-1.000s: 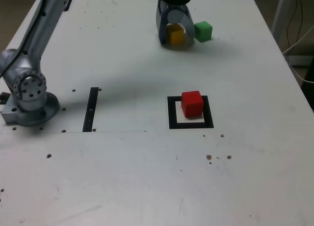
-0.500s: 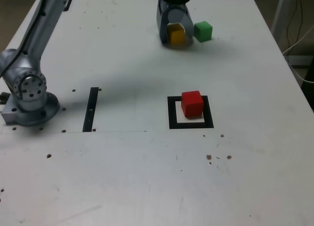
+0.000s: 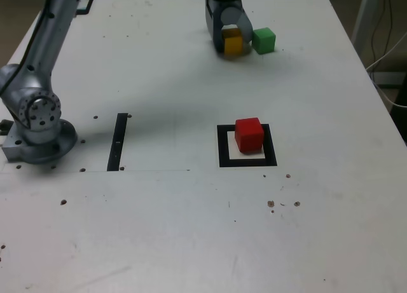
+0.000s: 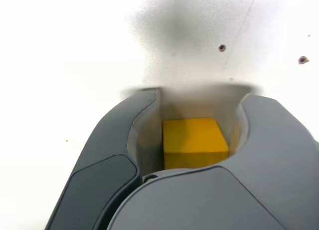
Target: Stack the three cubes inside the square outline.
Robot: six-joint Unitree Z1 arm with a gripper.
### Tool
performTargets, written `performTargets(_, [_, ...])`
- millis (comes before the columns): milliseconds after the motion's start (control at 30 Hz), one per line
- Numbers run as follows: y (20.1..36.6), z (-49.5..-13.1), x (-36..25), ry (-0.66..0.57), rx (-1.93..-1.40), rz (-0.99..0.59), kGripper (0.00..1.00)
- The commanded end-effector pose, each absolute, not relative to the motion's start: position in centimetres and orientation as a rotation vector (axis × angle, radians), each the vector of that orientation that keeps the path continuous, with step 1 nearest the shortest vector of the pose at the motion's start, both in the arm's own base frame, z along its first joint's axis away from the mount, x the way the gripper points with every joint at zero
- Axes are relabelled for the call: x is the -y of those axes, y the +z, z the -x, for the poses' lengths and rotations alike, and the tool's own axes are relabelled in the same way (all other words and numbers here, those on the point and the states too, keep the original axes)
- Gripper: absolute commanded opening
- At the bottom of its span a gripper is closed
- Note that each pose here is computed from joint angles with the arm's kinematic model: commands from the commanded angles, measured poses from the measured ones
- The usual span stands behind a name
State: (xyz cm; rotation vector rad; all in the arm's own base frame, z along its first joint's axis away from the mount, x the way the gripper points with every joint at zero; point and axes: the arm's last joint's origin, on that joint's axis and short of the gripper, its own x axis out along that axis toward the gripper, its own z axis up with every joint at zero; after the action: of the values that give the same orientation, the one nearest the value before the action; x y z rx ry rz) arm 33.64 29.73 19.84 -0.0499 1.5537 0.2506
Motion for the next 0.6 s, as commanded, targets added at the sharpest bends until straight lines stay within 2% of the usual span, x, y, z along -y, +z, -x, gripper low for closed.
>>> performTargets(0, [17.8, -33.5, -29.8, 0.239, -1.593, 0.073, 0.36])
performTargets(200, [17.9, -33.6, -29.9, 0.246, -1.588, 0.066, 0.33])
performTargets(333, [18.3, -33.6, -30.0, 0.254, -1.578, 0.059, 0.24])
performTargets(433, [19.3, -33.4, -29.8, 0.261, -1.569, 0.055, 0.19])
performTargets(567, [21.7, -32.6, -29.2, 0.277, -1.566, 0.053, 0.19])
